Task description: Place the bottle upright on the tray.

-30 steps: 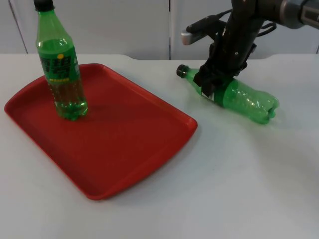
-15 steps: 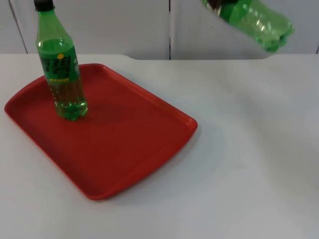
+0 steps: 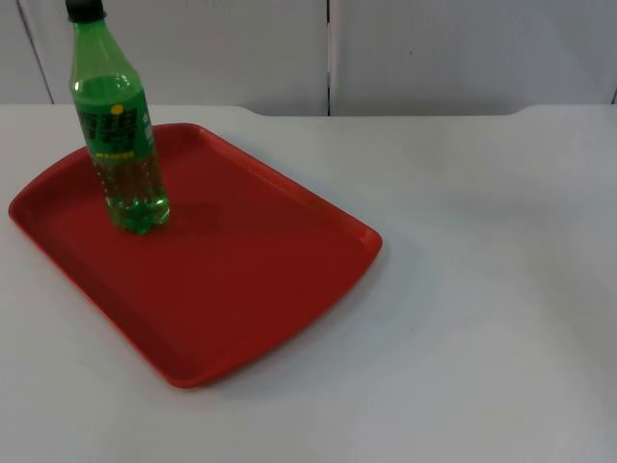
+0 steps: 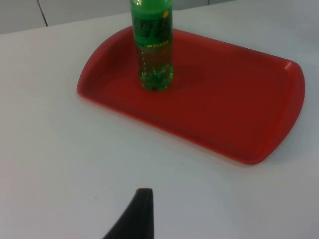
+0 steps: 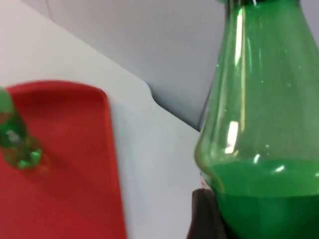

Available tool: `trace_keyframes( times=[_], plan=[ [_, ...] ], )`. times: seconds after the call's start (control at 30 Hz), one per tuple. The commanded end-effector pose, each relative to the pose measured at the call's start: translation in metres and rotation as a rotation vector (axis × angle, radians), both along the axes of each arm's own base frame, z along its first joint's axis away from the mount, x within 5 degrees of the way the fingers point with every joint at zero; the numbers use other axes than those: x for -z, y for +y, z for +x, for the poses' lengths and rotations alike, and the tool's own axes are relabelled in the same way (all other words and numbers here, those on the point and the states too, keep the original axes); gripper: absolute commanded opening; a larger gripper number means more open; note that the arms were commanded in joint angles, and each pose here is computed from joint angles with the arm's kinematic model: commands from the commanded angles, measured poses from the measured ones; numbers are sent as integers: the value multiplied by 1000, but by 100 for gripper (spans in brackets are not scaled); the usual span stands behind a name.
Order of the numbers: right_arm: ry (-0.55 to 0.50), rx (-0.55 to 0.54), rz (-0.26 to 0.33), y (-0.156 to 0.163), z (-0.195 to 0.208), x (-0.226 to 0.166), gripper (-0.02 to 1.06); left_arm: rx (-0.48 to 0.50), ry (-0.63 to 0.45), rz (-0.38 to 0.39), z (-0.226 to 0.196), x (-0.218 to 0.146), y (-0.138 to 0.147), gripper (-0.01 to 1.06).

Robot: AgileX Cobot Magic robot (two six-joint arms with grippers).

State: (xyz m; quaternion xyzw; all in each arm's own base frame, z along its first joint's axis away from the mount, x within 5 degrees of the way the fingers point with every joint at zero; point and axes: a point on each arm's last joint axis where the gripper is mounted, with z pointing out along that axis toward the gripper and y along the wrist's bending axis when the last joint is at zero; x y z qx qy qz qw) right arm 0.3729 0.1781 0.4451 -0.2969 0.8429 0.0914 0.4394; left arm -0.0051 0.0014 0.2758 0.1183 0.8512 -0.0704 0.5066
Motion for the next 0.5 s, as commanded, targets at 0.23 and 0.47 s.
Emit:
trace_keyframes(
  times=[0.23, 0.47],
  plan=[
    [-157, 16, 141, -29, -71, -20, 0, 1, -5, 6, 1, 1, 1, 105],
    [-269, 59, 247, -52, -118, 5, 0, 1, -5, 6, 1, 1, 1, 105]
  ],
)
